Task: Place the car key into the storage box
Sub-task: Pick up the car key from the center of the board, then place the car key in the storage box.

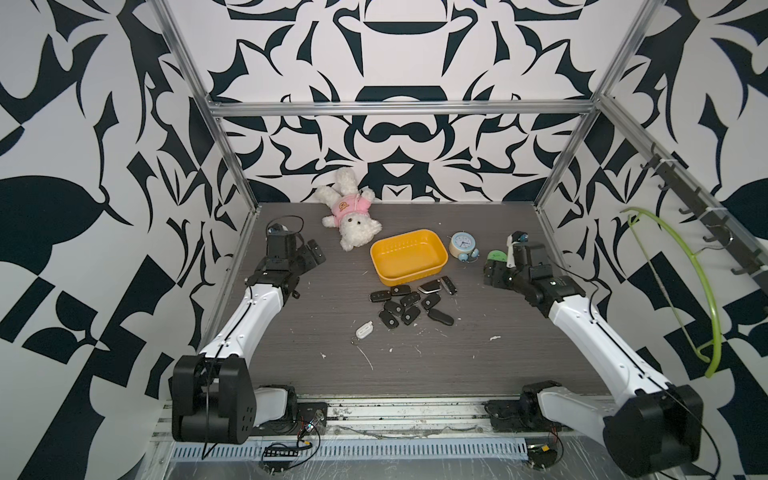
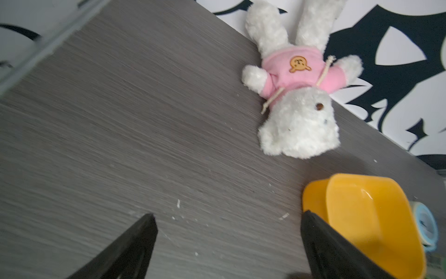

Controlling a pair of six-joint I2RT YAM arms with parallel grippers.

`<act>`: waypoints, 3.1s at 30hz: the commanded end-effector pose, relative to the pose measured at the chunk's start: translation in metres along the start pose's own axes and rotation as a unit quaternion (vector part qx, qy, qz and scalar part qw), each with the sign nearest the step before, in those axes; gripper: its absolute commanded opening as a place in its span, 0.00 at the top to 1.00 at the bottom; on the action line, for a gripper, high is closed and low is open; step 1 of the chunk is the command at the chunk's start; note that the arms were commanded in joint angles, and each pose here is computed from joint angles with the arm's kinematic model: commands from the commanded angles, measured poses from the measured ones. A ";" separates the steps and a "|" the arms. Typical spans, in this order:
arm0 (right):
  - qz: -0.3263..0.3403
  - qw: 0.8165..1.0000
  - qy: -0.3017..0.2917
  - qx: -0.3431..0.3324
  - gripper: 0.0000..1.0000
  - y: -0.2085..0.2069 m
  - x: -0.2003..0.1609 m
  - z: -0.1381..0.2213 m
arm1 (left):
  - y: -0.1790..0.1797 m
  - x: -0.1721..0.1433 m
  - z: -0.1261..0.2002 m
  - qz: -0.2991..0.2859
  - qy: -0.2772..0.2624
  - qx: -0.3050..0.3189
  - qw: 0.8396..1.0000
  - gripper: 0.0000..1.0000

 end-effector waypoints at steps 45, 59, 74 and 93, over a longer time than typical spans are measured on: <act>0.360 0.881 0.284 0.114 0.43 0.137 -0.108 -0.100 | -0.021 -0.083 0.007 0.115 0.109 -0.022 0.987 0.01; 0.382 0.869 0.297 0.105 0.77 0.141 -0.113 -0.097 | -0.018 -0.084 0.007 0.120 0.107 -0.019 0.987 0.01; 0.333 0.913 0.202 0.123 1.00 0.144 -0.058 -0.031 | -0.014 -0.079 0.010 0.115 0.091 -0.005 0.989 0.00; 0.247 0.960 0.073 0.105 1.00 0.159 0.050 -0.015 | -0.006 -0.085 0.008 0.113 0.102 0.006 0.988 0.01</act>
Point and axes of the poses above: each gripper's point midway between its finger pads, its own z axis back along the fingers, its own y axis along the line the jaws close on, x = y × z, the point moved 5 cm from there along z, back along the fingers, and after that the axes turned 11 degrees about z, right-handed, at the moved point
